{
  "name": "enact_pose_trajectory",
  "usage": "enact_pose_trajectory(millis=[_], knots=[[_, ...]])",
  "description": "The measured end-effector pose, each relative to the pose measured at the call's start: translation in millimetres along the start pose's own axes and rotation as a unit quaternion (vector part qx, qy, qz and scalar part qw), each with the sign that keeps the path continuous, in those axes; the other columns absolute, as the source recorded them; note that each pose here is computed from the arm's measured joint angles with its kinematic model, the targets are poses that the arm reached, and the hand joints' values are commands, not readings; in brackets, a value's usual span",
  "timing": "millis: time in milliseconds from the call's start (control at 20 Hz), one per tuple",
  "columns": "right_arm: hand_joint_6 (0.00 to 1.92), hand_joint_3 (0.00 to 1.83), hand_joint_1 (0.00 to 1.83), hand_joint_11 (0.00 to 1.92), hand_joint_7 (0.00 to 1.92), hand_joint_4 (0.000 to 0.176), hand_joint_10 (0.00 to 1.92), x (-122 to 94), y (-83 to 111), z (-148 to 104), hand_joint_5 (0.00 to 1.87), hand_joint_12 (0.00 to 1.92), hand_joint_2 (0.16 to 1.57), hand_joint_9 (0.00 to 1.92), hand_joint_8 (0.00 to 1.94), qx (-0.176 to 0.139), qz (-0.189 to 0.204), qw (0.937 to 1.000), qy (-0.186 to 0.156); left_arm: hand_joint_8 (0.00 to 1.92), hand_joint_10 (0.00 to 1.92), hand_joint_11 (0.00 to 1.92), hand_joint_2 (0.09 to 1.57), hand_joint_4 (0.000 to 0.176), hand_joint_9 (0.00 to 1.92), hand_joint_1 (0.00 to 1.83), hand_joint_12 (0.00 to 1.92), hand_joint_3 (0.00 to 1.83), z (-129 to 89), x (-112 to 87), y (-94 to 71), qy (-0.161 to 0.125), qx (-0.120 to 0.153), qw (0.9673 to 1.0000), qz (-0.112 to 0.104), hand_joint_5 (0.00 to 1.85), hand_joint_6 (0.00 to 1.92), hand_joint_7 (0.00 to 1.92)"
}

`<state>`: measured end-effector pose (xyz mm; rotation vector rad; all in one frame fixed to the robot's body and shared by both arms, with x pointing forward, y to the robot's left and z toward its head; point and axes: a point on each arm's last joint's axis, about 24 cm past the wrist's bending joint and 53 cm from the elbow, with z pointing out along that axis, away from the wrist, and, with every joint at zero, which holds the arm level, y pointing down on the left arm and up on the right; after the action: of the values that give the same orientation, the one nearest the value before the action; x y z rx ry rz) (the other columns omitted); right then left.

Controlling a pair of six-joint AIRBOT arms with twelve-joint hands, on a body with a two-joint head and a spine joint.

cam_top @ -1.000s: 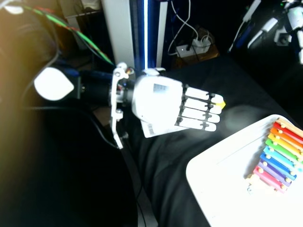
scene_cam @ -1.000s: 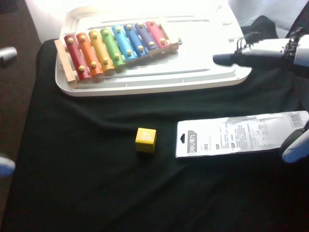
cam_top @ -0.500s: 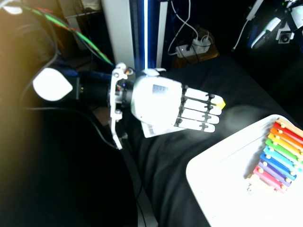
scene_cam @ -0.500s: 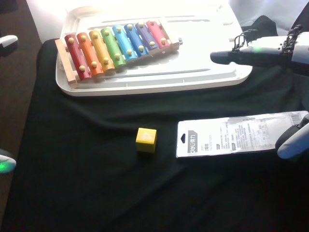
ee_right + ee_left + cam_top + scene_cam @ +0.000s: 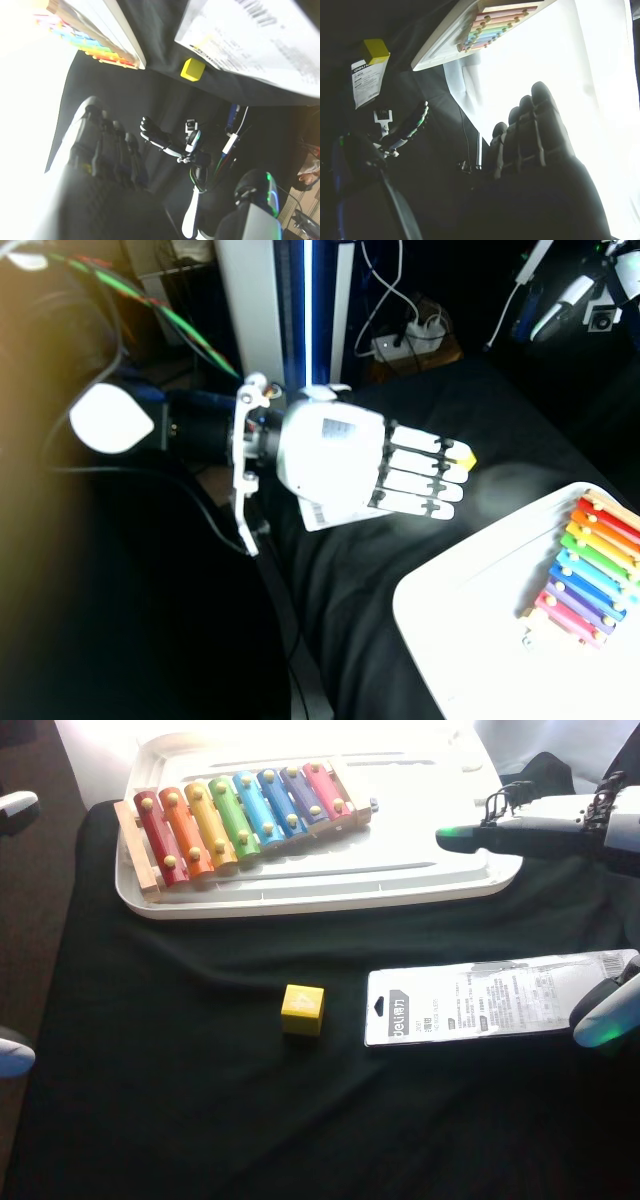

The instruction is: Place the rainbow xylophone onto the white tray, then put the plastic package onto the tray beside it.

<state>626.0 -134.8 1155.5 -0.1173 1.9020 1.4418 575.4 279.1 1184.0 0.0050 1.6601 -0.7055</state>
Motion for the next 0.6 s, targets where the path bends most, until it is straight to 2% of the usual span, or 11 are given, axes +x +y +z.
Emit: enact_pose_trajectory(millis=[250,350,400,450,500,550,600], knots=[[0.01,0.00,0.67,0.16,0.12,0.008,0.01,0.0,0.0,0.0,0.08,0.06,0.65,0.12,0.01,0.000,0.000,1.0000,0.000,0.00,0.00,0.19,0.65,0.083,0.12,0.71,0.07,0.00,0.0,0.0,0.0,0.000,0.000,1.0000,0.000,0.00,0.00,0.05],[0.00,0.00,0.66,0.17,0.12,0.014,0.00,0.1,0.1,0.0,0.07,0.06,0.64,0.12,0.00,0.000,0.000,1.0000,0.000,0.00,0.00,0.19,0.65,0.074,0.12,0.72,0.08,0.00,0.0,-0.1,0.1,0.000,0.000,1.0000,0.000,0.00,0.00,0.05],[0.01,0.00,0.65,0.18,0.12,0.009,0.01,0.0,0.0,0.0,0.08,0.07,0.63,0.12,0.01,0.000,0.000,1.0000,0.000,0.00,0.00,0.20,0.65,0.072,0.12,0.72,0.08,0.00,0.0,0.0,0.0,0.000,0.000,1.0000,0.000,0.00,0.00,0.05],[0.00,0.00,0.66,0.15,0.11,0.017,0.00,0.0,0.1,0.0,0.08,0.05,0.63,0.11,0.00,0.000,0.000,1.0000,0.000,0.00,0.00,0.19,0.65,0.072,0.12,0.72,0.07,0.00,0.0,-0.1,-0.1,0.000,0.000,1.0000,0.000,0.00,0.00,0.04],[0.00,0.00,0.66,0.16,0.12,0.015,0.00,0.0,0.0,0.0,0.08,0.05,0.63,0.11,0.00,0.000,0.000,1.0000,0.000,0.00,0.00,0.18,0.65,0.082,0.12,0.72,0.07,0.00,0.0,-0.1,0.1,0.000,0.000,1.0000,0.000,0.00,0.00,0.03],[0.01,0.00,0.67,0.16,0.12,0.009,0.00,0.0,0.0,0.0,0.08,0.06,0.62,0.11,0.00,0.000,0.000,1.0000,0.000,0.01,0.01,0.20,0.66,0.074,0.13,0.71,0.08,0.00,0.0,0.0,0.0,0.000,0.000,1.0000,0.000,0.00,0.00,0.04],[0.01,0.00,0.67,0.17,0.12,0.012,0.01,0.0,0.0,0.0,0.09,0.06,0.62,0.12,0.00,0.000,0.000,1.0000,0.000,0.00,0.00,0.19,0.66,0.054,0.13,0.72,0.07,0.00,0.0,-0.1,-0.1,0.000,0.000,1.0000,0.000,0.00,0.00,0.04]])
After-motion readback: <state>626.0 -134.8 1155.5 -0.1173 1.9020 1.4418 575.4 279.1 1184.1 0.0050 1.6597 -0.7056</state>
